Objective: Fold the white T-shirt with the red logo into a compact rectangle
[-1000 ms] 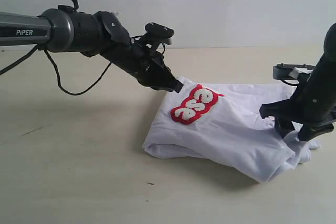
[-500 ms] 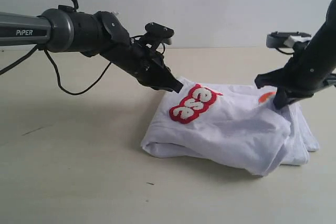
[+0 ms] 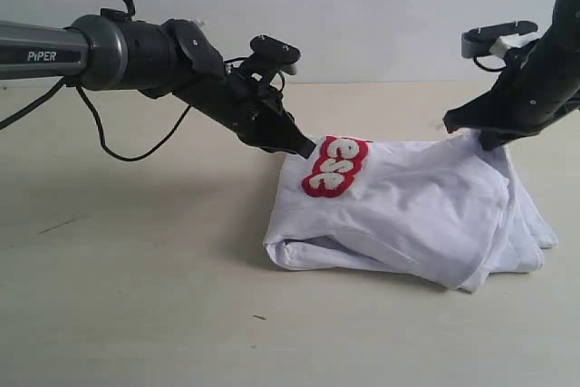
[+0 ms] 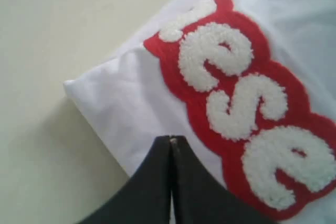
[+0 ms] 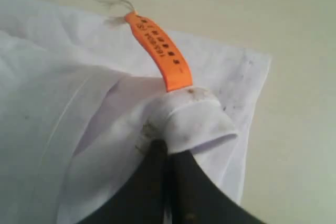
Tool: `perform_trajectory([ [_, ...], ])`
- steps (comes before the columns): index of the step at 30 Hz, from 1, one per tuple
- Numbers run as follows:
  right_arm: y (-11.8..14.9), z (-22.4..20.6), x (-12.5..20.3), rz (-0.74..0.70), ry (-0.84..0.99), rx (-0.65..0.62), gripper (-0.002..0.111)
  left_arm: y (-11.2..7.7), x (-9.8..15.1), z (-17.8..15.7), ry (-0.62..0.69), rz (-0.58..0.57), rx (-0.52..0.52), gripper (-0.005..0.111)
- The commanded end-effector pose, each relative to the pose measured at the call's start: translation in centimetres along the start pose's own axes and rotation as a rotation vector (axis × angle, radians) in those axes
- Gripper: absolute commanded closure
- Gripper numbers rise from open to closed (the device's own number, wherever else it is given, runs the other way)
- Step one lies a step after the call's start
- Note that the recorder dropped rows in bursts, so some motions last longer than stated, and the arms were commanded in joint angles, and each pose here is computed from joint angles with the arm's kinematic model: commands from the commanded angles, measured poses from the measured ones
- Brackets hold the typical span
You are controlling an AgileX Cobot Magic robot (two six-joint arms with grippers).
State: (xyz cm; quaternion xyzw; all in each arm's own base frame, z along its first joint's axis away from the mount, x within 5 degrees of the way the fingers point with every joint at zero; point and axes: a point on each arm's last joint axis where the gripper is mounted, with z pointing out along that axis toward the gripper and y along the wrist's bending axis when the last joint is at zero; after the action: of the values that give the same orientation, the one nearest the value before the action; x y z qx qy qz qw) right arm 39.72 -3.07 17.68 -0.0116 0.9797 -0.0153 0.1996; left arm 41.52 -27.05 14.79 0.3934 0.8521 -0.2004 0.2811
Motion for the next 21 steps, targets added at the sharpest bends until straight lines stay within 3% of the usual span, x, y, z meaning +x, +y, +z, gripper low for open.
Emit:
perform_trajectory([
  [1, -0.2, 1.9, 0.6, 0.005, 0.086, -0.001, 0.097, 0.0, -0.3, -0.3, -0.024, -0.009, -0.009, 0.107],
  [6, -0.4, 1.2, -0.6, 0.002, 0.060, 0.008, 0.058, -0.1, -0.2, -0.3, -0.014, -0.010, 0.004, 0.107],
  [9, -0.8, -1.3, -2.0, 0.036, 0.001, 0.047, 0.052, -0.1, -0.2, -0.3, -0.013, -0.008, 0.004, 0.107],
  [13, -0.5, -4.1, -2.6, 0.096, -0.033, 0.015, 0.059, -0.2, -0.3, -0.3, -0.016, 0.009, 0.006, 0.107],
  [14, 0.0, -4.2, -2.5, 0.096, -0.018, -0.036, 0.066, -0.3, -0.3, -0.3, -0.019, 0.024, 0.010, 0.107],
  [16, 3.2, -2.9, -1.1, -0.047, 0.111, -0.270, 0.101, -1.2, -0.6, -0.1, -0.029, 0.062, 0.047, 0.107],
  [17, 3.7, -2.1, -0.7, -0.073, 0.143, -0.280, 0.108, -1.7, -0.6, -0.1, -0.020, 0.086, 0.073, 0.107],
  [21, 4.6, 2.2, 1.1, -0.108, 0.296, -0.209, 0.108, -3.7, -0.8, 0.0, 0.022, 0.165, 0.163, 0.107],
])
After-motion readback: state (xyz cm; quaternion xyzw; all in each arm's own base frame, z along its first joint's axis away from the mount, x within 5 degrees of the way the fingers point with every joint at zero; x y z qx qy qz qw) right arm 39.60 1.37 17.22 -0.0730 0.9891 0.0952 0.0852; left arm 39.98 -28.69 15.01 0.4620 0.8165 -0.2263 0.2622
